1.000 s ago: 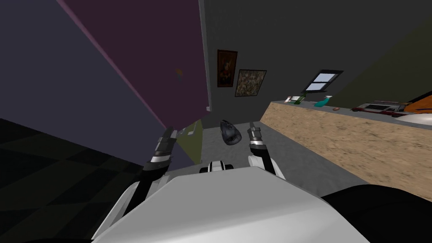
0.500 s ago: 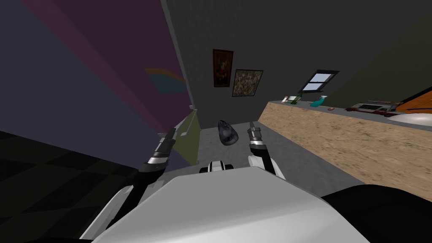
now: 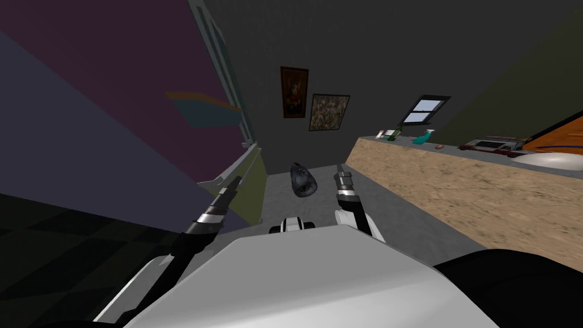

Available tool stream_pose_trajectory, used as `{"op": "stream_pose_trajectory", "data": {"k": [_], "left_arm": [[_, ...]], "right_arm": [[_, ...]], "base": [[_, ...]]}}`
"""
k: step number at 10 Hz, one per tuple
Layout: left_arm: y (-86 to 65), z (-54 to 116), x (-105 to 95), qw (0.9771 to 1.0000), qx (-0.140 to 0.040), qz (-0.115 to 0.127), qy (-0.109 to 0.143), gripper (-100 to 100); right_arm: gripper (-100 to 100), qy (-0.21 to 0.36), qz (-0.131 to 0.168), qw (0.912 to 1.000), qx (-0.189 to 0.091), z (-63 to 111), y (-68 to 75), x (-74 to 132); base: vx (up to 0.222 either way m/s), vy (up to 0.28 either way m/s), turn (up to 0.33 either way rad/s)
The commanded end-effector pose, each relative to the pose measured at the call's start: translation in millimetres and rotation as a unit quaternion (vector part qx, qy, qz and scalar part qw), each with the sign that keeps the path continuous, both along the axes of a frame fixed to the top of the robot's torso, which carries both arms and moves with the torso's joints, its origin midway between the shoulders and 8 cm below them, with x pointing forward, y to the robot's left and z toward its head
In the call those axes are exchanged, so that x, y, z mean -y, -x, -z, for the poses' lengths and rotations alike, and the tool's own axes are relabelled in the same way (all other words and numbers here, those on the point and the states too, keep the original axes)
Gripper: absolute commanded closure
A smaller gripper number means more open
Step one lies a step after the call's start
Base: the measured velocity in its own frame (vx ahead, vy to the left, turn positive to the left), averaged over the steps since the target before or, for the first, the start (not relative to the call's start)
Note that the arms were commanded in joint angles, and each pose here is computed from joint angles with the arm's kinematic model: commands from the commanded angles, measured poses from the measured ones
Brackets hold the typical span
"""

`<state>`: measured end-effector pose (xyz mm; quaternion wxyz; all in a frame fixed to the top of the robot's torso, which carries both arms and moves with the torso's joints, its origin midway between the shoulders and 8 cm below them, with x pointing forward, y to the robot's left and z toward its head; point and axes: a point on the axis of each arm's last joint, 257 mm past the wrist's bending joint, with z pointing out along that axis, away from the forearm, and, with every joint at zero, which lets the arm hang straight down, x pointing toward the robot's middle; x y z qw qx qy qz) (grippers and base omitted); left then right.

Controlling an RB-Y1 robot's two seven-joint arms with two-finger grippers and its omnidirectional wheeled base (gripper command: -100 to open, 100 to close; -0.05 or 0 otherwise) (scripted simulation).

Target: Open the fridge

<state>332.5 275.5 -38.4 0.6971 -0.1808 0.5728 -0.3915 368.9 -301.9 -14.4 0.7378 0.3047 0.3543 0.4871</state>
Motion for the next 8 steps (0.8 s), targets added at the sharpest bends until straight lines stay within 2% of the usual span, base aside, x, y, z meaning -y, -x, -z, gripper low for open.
{"op": "stream_pose_trajectory", "data": {"k": [1, 5, 6, 8], "left_arm": [[0.7, 14.1, -4.5, 0.9991, -0.027, -0.005, -0.031, -100], [3.6, 27.0, -8.2, 0.9953, -0.059, -0.009, -0.077, -100], [6.1, 25.3, -5.0, 0.9932, -0.065, -0.007, -0.096, -100], [9.4, 16.5, 3.4, 0.9919, -0.062, 0.000, -0.111, -100]], "right_arm": [[0, 0.000, 0.000, 1.0000, 0.000, 0.0, 0.0, 0.0], [0, 0.000, 0.000, 1.0000, 0.000, 0.0, 0.0, 0.0], [0, 0.000, 0.000, 1.0000, 0.000, 0.0, 0.0, 0.0], [0, 0.000, 0.000, 1.0000, 0.000, 0.0, 0.0, 0.0]], "base": [[0.016, -0.126, -0.018], [0.011, -0.131, -0.017], [0.024, -0.163, -0.024], [-0.003, -0.151, -0.015]]}}
